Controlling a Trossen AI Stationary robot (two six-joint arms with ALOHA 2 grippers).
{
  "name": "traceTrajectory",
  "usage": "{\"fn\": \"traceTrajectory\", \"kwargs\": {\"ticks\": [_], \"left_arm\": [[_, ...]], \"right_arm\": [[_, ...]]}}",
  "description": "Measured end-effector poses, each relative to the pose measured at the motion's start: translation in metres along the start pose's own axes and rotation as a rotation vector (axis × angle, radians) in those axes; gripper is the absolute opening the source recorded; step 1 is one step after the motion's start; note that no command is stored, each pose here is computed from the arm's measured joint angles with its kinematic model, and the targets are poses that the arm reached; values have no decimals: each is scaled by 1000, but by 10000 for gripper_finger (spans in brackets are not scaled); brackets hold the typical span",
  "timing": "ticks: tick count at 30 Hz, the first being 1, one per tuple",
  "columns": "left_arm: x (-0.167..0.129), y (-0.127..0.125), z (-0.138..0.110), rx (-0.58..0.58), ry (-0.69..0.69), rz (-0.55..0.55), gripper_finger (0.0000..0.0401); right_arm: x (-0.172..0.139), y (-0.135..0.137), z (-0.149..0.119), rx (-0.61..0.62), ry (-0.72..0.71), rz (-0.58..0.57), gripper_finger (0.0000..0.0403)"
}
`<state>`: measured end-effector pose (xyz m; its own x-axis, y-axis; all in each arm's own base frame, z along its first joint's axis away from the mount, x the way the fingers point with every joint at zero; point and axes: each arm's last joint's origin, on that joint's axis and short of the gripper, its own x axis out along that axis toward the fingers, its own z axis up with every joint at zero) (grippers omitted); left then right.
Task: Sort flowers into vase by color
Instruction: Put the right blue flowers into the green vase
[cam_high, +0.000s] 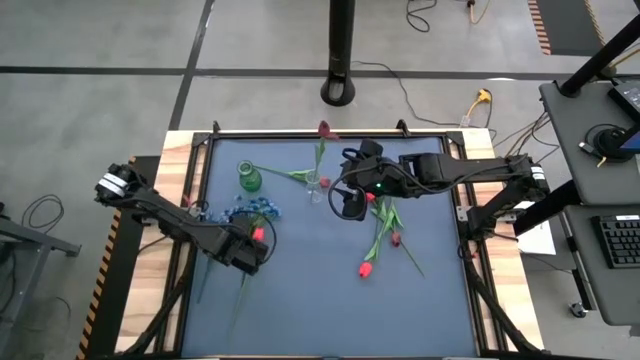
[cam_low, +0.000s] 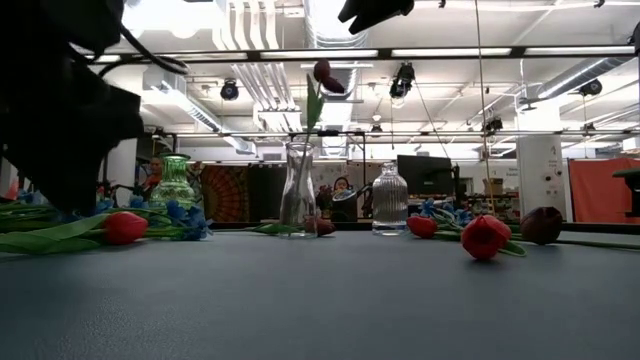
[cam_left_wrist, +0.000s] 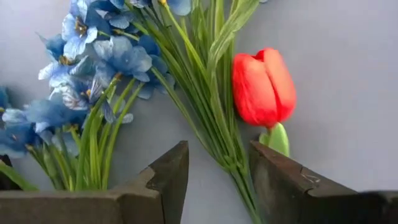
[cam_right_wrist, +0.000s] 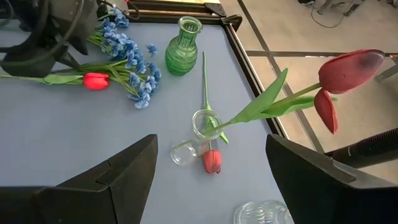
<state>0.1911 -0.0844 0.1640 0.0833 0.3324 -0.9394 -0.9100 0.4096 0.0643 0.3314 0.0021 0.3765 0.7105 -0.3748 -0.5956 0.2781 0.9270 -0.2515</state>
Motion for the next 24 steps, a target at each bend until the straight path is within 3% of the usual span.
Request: {"fn": "traceTrajectory", "kwargs": {"ticks": [5, 15, 24], "left_arm": [[12, -4, 2, 26, 24, 55, 149], [22, -13, 3, 76, 45, 33, 124], [23, -14, 2, 96, 46, 37, 49]], "right_arm": [[0, 1, 0, -2, 1, 1, 288], [-1, 3, 0, -4, 2, 7, 288], [-2, 6, 0, -10, 0, 15, 288]]}}
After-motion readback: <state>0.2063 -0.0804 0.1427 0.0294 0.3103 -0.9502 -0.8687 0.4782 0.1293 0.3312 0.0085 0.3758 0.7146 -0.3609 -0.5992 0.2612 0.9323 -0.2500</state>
